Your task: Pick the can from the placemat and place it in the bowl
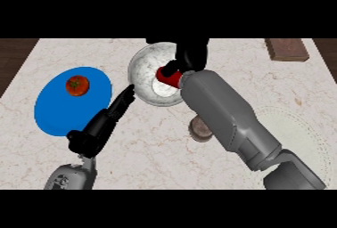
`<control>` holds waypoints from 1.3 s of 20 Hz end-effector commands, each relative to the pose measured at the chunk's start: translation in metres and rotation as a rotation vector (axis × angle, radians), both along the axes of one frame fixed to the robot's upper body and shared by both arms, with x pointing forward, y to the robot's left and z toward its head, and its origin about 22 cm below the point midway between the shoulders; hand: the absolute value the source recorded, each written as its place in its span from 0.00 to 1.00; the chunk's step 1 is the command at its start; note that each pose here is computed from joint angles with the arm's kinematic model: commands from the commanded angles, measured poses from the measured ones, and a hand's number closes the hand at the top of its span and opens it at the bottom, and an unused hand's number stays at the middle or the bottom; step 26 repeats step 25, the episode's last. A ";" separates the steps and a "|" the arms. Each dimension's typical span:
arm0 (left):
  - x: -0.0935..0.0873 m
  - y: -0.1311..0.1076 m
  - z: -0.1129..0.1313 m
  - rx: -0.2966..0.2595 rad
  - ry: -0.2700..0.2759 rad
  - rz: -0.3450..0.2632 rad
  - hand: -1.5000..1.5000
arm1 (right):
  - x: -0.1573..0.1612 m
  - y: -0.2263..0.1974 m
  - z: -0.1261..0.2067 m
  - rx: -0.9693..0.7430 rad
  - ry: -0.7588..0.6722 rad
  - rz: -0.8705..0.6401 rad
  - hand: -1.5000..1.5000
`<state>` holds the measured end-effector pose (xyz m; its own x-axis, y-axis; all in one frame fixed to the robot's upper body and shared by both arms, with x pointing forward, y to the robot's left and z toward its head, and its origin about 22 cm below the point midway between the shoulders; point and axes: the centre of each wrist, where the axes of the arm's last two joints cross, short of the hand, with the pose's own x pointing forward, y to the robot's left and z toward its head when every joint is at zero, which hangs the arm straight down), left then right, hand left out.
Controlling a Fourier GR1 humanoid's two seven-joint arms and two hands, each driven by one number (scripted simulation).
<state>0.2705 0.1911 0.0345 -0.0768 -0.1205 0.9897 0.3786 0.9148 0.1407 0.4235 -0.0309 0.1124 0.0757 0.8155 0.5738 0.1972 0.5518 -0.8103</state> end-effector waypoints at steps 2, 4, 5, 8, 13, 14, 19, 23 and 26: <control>-0.011 0.010 -0.017 -0.013 0.007 0.024 0.50 | 0.008 -0.015 0.012 0.185 -0.149 -0.120 0.00; -0.003 0.023 0.005 0.012 -0.002 0.041 0.50 | 0.009 -0.030 0.006 0.257 -0.152 -0.155 0.00; -0.012 -0.012 0.000 -0.005 0.007 0.030 0.50 | 0.013 -0.041 0.006 0.274 -0.151 -0.184 0.00; -0.015 0.024 -0.004 0.003 0.000 0.051 0.50 | 0.008 -0.051 0.007 0.342 -0.139 -0.184 0.00; -0.014 0.013 -0.008 0.010 0.027 0.066 0.50 | -0.006 -0.124 -0.018 0.382 -0.209 -0.277 0.00; -0.011 0.037 -0.003 -0.006 0.016 0.067 0.50 | -0.014 -0.134 -0.024 0.396 -0.219 -0.265 0.00; -0.016 0.035 -0.006 -0.005 0.009 0.085 0.50 | -0.054 -0.205 -0.038 0.430 -0.266 -0.269 0.00; -0.014 0.035 0.001 -0.014 -0.004 0.086 0.50 | -0.089 -0.242 -0.028 0.465 -0.208 -0.197 0.00; -0.023 0.008 -0.003 -0.004 0.005 0.078 0.50 | -0.099 -0.262 -0.023 0.470 -0.214 -0.185 0.00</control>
